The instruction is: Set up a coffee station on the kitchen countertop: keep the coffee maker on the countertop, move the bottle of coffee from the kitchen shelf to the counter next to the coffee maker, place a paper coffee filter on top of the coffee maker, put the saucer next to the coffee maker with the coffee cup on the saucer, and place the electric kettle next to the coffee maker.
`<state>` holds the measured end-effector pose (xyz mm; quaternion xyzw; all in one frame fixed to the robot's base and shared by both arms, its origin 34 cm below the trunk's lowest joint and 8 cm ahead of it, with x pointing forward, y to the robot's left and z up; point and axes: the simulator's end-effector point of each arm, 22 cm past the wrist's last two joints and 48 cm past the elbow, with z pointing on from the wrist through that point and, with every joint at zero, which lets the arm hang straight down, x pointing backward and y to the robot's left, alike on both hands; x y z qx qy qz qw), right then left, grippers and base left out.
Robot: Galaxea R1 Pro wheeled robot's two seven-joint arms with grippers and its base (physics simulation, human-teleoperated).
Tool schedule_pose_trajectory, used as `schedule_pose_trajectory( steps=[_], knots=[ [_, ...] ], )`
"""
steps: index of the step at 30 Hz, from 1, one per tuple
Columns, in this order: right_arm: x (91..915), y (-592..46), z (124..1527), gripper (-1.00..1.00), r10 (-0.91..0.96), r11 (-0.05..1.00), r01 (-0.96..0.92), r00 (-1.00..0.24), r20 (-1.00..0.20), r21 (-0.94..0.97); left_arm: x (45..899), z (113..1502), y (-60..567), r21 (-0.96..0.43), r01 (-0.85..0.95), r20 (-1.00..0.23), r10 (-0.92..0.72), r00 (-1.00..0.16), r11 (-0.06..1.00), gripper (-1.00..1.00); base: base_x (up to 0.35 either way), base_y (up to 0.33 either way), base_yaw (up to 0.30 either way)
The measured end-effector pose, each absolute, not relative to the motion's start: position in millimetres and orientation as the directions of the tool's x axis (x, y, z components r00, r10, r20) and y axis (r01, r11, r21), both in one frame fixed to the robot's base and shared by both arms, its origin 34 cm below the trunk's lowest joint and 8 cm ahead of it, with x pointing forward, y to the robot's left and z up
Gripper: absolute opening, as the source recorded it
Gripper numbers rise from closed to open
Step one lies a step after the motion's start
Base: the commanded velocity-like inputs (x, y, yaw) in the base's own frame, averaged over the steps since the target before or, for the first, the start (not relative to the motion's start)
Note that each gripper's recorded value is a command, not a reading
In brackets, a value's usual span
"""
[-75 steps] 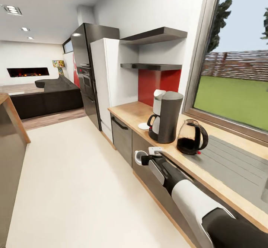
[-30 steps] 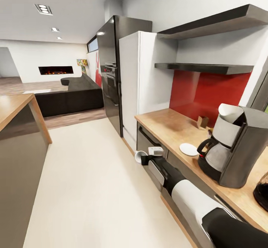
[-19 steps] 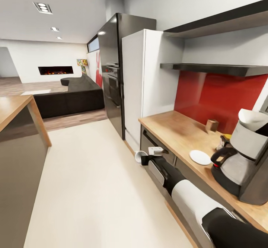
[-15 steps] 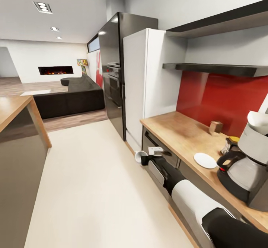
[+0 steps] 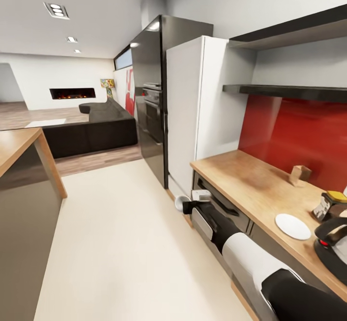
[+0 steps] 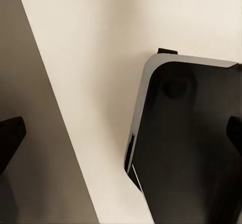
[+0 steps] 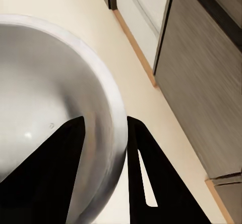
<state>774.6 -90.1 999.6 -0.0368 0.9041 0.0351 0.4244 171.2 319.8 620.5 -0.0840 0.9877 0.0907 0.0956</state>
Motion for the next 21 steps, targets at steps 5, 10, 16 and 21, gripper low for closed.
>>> schedule_pose_trajectory(
  steps=[5, 10, 16, 21],
  knots=[
    [774.4, -90.3, 1004.2, -1.0, -0.037, 0.995, -0.096, -0.632, -0.774, 0.031, 174.2, 620.9, 318.9, 0.159, -0.185, -0.212, -0.149, -0.966, 0.97, 1.0, 0.309, 0.15, 0.0],
    [774.4, -90.3, 1006.5, -1.0, -0.037, 0.995, -0.096, -0.629, -0.776, 0.031, 175.6, 621.0, 318.2, 0.158, -0.185, -0.215, -0.149, -0.965, 0.97, 1.0, 0.312, 0.14, 0.0],
    [774.4, -90.3, 1006.7, -1.0, -0.037, 0.995, -0.096, -0.629, -0.776, 0.031, 175.7, 620.9, 316.2, 0.155, -0.185, -0.215, -0.15, -0.965, 0.97, 1.0, 0.312, 0.139, -0.027],
    [774.5, -90.3, 1008.5, -1.0, -0.036, 0.995, -0.096, -0.627, -0.778, 0.031, 176.4, 620.9, 315.7, 0.154, -0.185, -0.217, -0.15, -0.965, 0.97, 1.0, 0.312, 0.139, -0.23]
  ],
)
